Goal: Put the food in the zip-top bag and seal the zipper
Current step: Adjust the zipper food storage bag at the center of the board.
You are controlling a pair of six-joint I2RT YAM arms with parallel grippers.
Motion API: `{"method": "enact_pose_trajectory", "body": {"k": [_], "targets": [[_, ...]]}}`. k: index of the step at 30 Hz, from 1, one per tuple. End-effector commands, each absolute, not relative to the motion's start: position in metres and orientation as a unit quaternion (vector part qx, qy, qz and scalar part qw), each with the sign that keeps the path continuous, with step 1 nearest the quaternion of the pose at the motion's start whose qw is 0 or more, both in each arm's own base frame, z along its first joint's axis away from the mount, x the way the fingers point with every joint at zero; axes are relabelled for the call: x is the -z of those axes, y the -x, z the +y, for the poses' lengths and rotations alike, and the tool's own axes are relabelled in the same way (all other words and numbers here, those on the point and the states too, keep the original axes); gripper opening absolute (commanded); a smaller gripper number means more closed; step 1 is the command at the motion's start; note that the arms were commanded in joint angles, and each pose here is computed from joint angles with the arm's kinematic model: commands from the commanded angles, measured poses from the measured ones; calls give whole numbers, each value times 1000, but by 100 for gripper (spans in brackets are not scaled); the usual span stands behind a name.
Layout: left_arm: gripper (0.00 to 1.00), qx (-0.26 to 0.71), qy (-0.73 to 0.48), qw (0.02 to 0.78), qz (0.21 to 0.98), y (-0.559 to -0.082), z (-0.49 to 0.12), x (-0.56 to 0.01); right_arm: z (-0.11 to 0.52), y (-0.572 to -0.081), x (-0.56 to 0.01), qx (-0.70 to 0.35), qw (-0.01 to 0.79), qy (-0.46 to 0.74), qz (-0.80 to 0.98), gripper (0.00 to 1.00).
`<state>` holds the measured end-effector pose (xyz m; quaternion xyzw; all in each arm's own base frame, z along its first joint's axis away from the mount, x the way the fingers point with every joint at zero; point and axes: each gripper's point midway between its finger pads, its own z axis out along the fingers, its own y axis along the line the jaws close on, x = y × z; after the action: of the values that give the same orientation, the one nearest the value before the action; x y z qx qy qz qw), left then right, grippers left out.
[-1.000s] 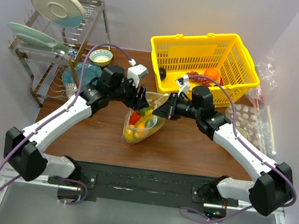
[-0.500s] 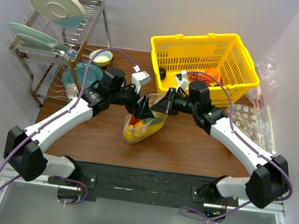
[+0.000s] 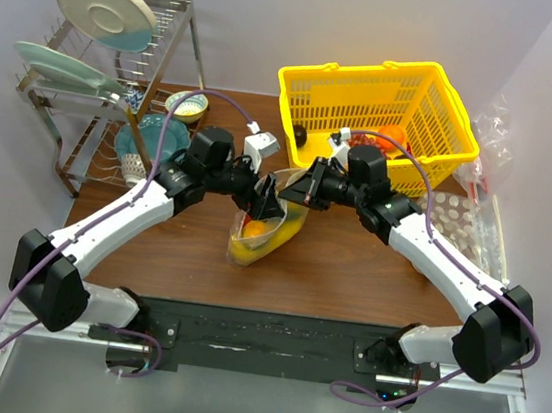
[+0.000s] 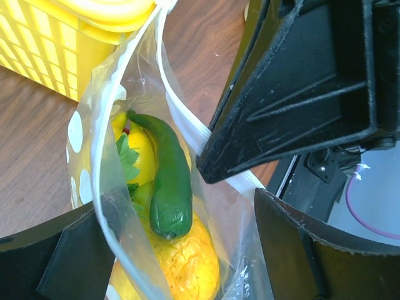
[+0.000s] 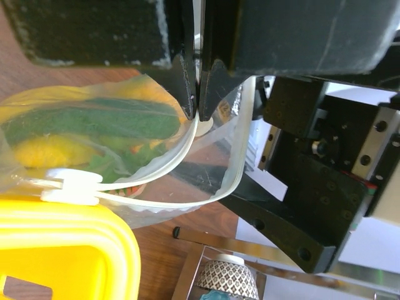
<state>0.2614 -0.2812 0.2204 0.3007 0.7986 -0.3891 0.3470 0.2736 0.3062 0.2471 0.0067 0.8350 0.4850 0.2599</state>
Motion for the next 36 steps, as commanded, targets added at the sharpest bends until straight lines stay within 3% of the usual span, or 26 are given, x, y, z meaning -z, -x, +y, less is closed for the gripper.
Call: {"method": "enact_pose_trajectory", "body": {"k": [1,19,29,33,35,36], "targets": [[86,385,-307,368,789,-269,-292,-227,312,-280,-267,-498,262,-37,826,0],[91,368,-303,394,785,-272,-301,-247,317,-281,-235,-479,243,-33,843,0],[85,362,-306,381,794,-272,-307,-231,321,-280,-275,-510,260,-25,820,1],[75,358,-304,381,796,-273,-309,-229,323,-277,-281,-520,254,-22,816,1],[61,356,-303,381,798,-275,-310,-228,322,-275,-283,-522,254,-22,814,2],[46,355,-303,382,798,-274,-309,-228,322,-274,-284,-522,255,-22,814,4]]}}
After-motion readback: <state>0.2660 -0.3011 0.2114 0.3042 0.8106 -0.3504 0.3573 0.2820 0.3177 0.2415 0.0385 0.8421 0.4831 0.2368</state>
